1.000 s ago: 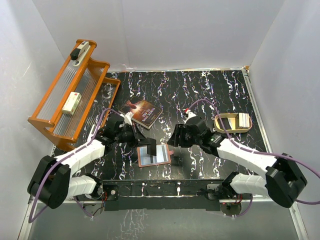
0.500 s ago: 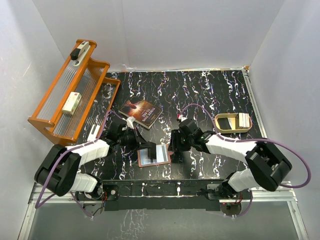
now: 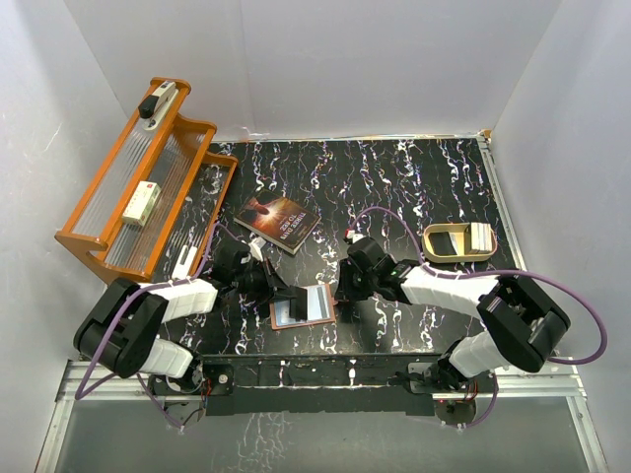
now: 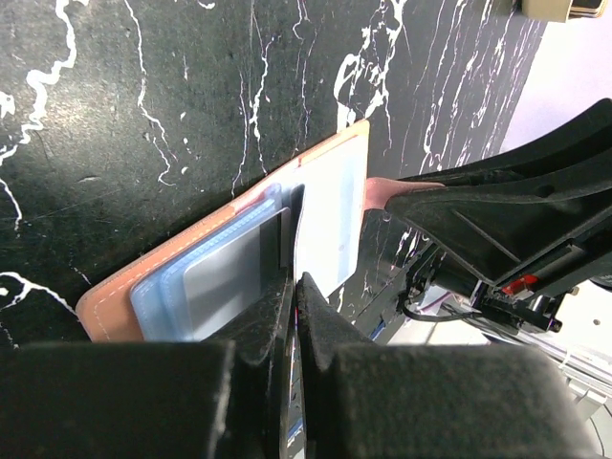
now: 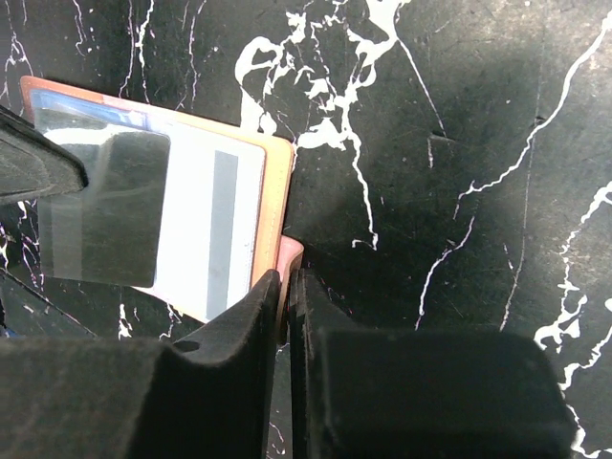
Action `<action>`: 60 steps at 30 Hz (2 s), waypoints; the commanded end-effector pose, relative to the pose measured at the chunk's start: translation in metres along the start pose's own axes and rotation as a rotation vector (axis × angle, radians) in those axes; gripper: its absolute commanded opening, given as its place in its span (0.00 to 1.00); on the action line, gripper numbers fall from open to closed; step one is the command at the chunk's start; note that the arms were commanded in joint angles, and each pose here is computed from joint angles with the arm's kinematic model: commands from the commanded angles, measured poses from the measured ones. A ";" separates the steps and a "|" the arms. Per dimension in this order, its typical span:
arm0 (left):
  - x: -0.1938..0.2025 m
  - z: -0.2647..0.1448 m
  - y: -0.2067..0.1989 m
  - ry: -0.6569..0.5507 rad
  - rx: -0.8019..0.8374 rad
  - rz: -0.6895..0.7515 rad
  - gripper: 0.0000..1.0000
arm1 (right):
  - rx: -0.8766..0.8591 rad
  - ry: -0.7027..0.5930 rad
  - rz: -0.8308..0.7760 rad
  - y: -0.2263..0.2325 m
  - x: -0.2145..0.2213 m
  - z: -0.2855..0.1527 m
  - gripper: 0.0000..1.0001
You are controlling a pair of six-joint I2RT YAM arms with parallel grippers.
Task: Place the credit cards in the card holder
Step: Insert the credit card into the card holder.
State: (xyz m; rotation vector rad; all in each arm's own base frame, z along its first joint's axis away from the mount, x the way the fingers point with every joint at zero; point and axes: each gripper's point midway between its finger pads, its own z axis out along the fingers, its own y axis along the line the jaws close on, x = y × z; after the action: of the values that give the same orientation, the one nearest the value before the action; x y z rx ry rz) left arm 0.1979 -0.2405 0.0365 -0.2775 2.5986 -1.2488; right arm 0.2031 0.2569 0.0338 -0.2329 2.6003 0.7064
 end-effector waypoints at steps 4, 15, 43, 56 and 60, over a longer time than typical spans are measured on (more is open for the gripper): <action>0.001 0.000 0.009 -0.001 -0.040 0.013 0.00 | -0.034 -0.090 -0.029 0.016 -0.021 -0.001 0.02; 0.002 -0.005 0.016 -0.001 -0.106 -0.049 0.00 | -0.044 -0.098 -0.018 0.015 -0.014 -0.005 0.00; 0.008 -0.001 0.007 0.014 -0.021 -0.054 0.00 | -0.064 -0.096 -0.003 0.019 -0.001 -0.005 0.00; 0.015 -0.001 0.003 0.092 -0.005 0.028 0.00 | -0.012 -0.132 -0.066 0.011 -0.010 -0.004 0.00; 0.014 -0.003 0.006 0.109 -0.049 0.057 0.00 | -0.014 -0.134 -0.078 0.011 -0.012 -0.005 0.00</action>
State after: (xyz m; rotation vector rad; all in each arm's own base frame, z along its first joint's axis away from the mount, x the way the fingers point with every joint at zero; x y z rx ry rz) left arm 0.1896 -0.2427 0.0314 -0.2260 2.6565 -1.2705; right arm 0.1930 0.2561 0.0273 -0.2579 2.5481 0.6745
